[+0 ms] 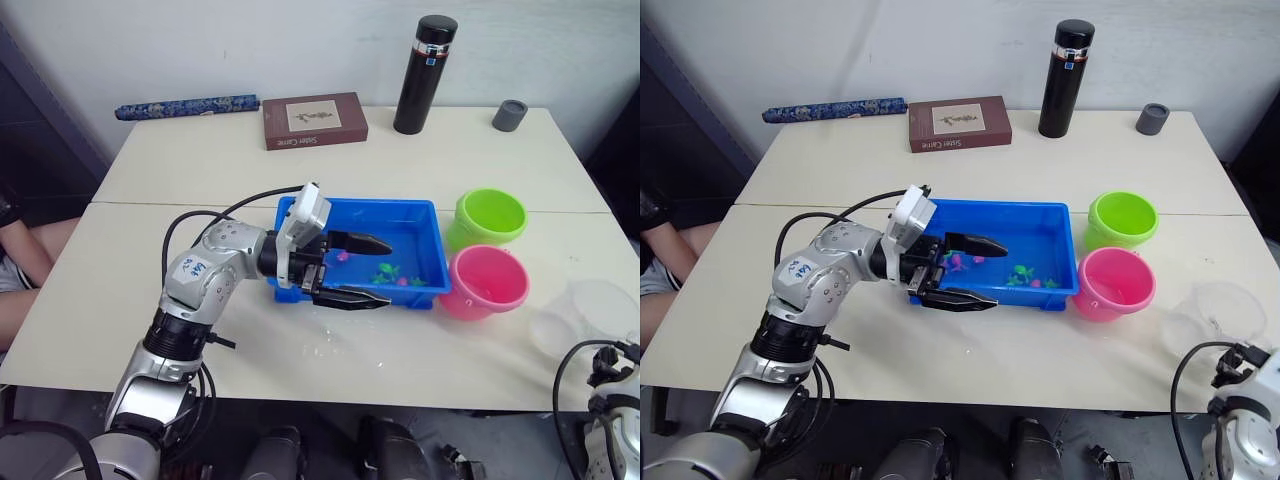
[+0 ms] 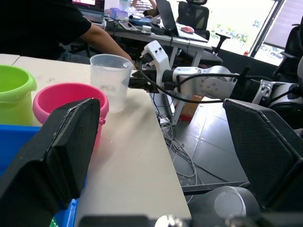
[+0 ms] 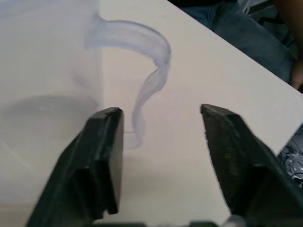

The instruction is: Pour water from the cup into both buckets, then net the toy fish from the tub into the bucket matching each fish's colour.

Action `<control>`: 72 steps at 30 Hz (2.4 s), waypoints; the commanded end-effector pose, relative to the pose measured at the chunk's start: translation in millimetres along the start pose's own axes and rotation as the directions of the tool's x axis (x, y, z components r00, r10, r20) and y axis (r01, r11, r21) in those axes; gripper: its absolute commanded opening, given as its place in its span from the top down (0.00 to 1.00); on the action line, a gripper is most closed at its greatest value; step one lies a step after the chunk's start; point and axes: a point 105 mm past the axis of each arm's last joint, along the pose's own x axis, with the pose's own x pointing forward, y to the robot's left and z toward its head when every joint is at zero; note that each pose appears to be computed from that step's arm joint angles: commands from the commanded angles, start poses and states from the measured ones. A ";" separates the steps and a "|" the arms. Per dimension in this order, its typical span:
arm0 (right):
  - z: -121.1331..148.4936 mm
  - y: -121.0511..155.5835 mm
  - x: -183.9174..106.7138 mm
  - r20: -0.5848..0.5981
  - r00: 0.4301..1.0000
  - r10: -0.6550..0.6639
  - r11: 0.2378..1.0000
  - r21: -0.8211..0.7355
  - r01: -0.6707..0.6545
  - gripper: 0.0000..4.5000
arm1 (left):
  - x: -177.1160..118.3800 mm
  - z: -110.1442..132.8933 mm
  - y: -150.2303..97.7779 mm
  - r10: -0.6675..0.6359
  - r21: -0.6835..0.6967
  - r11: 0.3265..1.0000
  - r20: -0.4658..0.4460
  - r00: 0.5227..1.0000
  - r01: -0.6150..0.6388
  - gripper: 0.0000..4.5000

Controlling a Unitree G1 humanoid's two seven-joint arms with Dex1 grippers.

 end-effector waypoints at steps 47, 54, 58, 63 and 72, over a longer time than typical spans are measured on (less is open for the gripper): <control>117.7 264.9 -166.1 -0.238 -0.480 0.844 -0.535 -0.331 -0.777 0.01 | -288.7 -78.6 -106.8 0.778 0.034 0.335 -0.573 0.256 -0.942 0.00; 106.0 263.0 -176.6 -0.251 -0.459 0.852 -0.522 -0.369 -0.769 0.01 | -295.7 -83.2 -39.3 0.672 0.071 0.385 -0.705 0.227 -0.920 0.00; 102.6 262.2 -182.5 -0.240 -0.435 0.868 -0.497 -0.387 -0.777 0.01 | -291.5 -92.2 -0.1 0.624 0.082 0.424 -0.749 0.225 -0.902 0.00; 100.6 262.4 -179.2 -0.235 -0.373 0.897 -0.440 -0.419 -0.794 0.01 | -281.3 -104.3 25.3 0.562 0.083 0.467 -0.796 0.223 -0.880 0.00; 102.0 259.8 -181.3 -0.206 -0.307 0.929 -0.368 -0.435 -0.822 0.00 | -261.7 -129.7 46.8 0.512 0.043 0.486 -0.823 0.245 -0.873 0.29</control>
